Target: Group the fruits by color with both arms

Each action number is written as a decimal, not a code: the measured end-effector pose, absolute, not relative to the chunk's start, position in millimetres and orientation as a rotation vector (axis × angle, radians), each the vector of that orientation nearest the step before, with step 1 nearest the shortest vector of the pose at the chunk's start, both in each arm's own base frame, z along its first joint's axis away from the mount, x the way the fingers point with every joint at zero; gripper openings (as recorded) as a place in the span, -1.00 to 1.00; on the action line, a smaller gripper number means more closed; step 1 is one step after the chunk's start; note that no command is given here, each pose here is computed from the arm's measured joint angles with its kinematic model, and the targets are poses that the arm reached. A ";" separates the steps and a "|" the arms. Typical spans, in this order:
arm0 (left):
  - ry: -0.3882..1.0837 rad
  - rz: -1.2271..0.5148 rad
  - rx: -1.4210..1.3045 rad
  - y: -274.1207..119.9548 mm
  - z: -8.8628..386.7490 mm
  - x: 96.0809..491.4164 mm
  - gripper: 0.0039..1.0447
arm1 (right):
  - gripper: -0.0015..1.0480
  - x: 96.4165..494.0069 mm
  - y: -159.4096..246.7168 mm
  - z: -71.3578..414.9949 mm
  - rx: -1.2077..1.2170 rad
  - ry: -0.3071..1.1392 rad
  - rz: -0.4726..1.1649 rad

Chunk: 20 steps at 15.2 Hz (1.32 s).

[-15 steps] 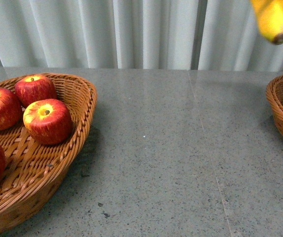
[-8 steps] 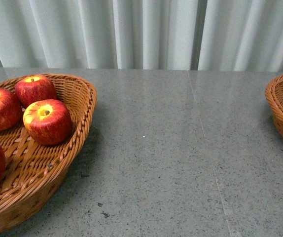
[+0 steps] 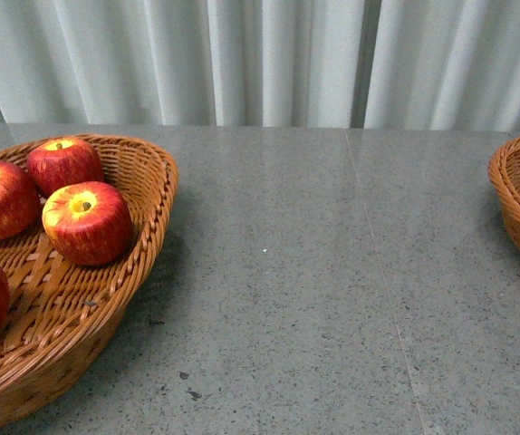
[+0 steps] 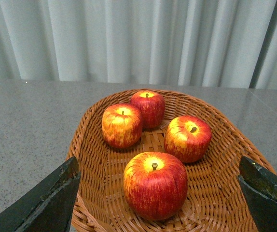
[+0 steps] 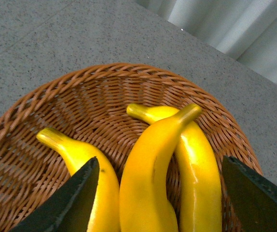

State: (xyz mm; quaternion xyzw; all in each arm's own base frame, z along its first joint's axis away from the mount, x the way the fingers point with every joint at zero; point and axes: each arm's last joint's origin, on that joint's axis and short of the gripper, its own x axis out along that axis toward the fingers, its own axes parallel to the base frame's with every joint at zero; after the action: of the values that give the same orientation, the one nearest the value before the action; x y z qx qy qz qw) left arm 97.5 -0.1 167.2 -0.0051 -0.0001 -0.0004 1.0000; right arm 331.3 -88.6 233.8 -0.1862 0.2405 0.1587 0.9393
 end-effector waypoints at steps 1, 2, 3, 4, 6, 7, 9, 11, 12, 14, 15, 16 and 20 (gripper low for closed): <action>0.000 -0.001 -0.010 -0.1 167.2 97.5 0.88 | 0.59 331.0 -86.5 236.9 -0.369 0.481 0.332; 0.000 -0.001 -0.010 -0.1 167.2 97.5 0.88 | 0.83 330.8 -85.8 242.2 -0.344 0.469 0.337; 0.000 -0.001 -0.010 -0.1 167.2 97.5 0.88 | 0.87 329.6 -82.5 252.0 -0.308 0.439 0.347; 0.000 -0.001 -0.010 -0.1 167.2 97.5 0.88 | 0.86 326.4 -81.0 261.5 -0.279 0.402 0.358; 0.000 -0.001 -0.010 -0.1 167.2 97.5 0.88 | 0.87 313.7 -73.1 295.3 -0.203 0.265 0.381; 0.000 -0.001 -0.010 -0.1 167.2 97.5 0.88 | 0.87 302.9 -67.8 312.8 -0.180 0.182 0.388; 0.000 -0.001 -0.010 -0.1 167.2 97.5 0.88 | 0.87 269.5 -55.3 326.4 -0.098 0.081 0.392; 0.000 -0.001 -0.010 -0.1 167.2 97.5 0.88 | 0.87 233.9 -46.2 318.6 -0.036 0.046 0.408; 0.000 -0.001 -0.010 -0.1 167.2 97.5 0.88 | 0.87 213.5 -44.1 313.7 -0.017 0.025 0.419; 0.000 -0.001 -0.010 -0.1 167.2 97.5 0.88 | 0.43 167.1 -28.6 286.8 -0.015 0.005 0.134; 0.000 -0.001 -0.010 -0.1 167.2 97.5 0.88 | 0.19 147.4 -26.3 262.3 -0.008 0.025 0.032; 0.000 -0.001 -0.010 -0.1 167.2 97.5 0.88 | -0.09 131.8 -22.5 238.6 -0.008 0.027 -0.011; 0.000 -0.001 -0.010 -0.1 167.2 97.5 0.88 | -0.96 120.3 -10.0 210.5 -0.010 0.006 -0.004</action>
State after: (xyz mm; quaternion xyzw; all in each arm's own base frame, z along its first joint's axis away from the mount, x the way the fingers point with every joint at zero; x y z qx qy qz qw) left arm 97.5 -0.1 167.2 -0.0051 -0.0001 -0.0004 1.0000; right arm 120.3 -10.0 210.5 -0.0049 0.0030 -0.0021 1.0000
